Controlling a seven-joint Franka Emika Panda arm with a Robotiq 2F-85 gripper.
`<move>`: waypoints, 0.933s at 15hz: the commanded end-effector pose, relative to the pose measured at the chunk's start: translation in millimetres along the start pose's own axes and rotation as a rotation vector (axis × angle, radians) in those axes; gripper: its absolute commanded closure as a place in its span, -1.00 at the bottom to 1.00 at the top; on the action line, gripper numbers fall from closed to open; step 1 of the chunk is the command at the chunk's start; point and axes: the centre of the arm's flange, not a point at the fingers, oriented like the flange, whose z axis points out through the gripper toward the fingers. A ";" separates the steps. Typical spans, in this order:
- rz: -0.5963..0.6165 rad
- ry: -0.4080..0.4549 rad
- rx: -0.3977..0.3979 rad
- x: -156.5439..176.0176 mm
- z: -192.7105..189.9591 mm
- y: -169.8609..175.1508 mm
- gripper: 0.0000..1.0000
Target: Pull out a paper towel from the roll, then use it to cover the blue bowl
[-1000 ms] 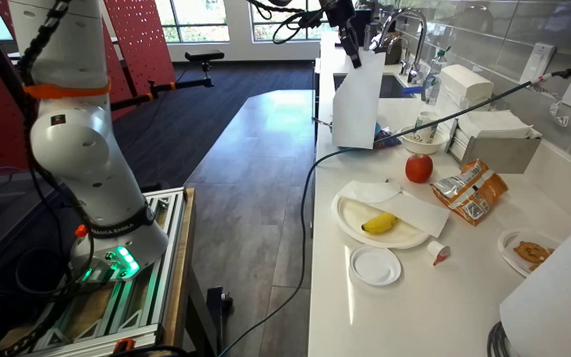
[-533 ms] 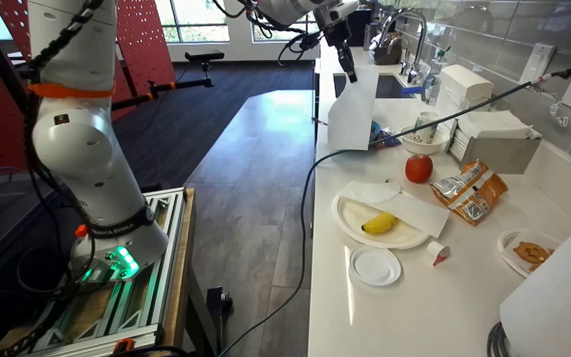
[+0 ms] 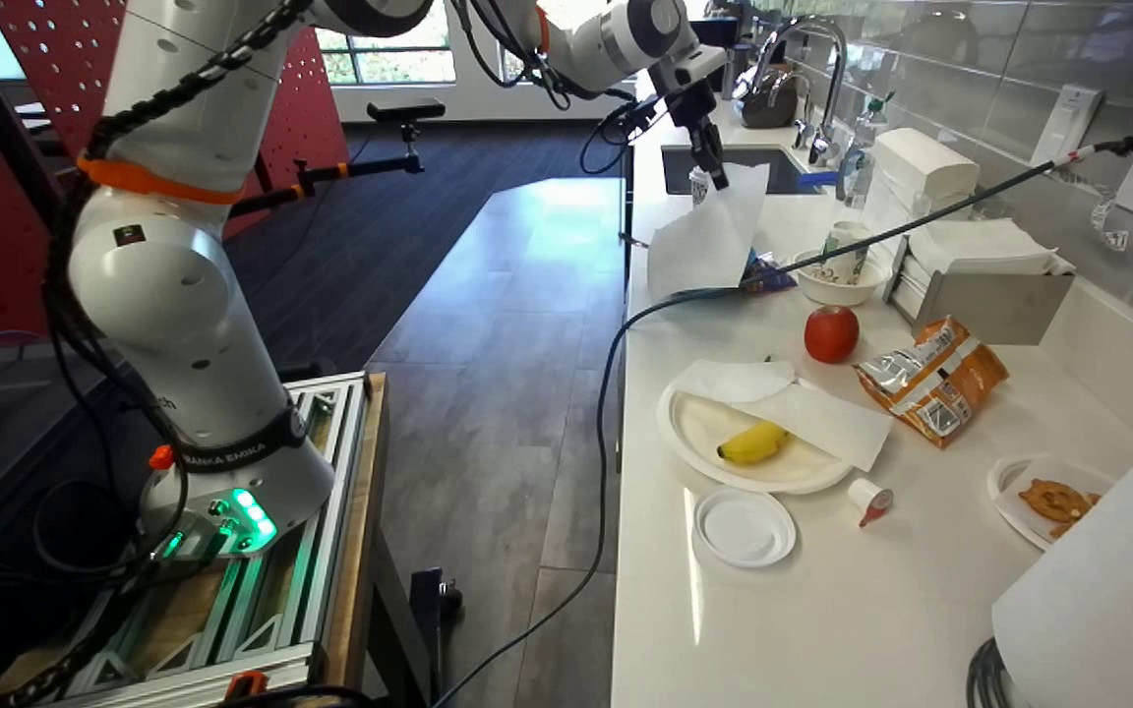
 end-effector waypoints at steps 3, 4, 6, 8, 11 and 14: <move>0.086 -0.056 -0.004 -2.8 32.8 -39.1 1.00; 0.098 -0.067 0.002 -5.1 37.6 -41.3 1.00; 0.130 -0.094 -0.008 -7.1 45.4 -46.4 1.00; 0.157 -0.122 -0.032 -9.5 54.0 -46.9 1.00; 0.182 -0.139 -0.045 -12.9 63.6 -46.5 0.79; 0.203 -0.161 -0.039 -11.4 61.3 -52.1 0.19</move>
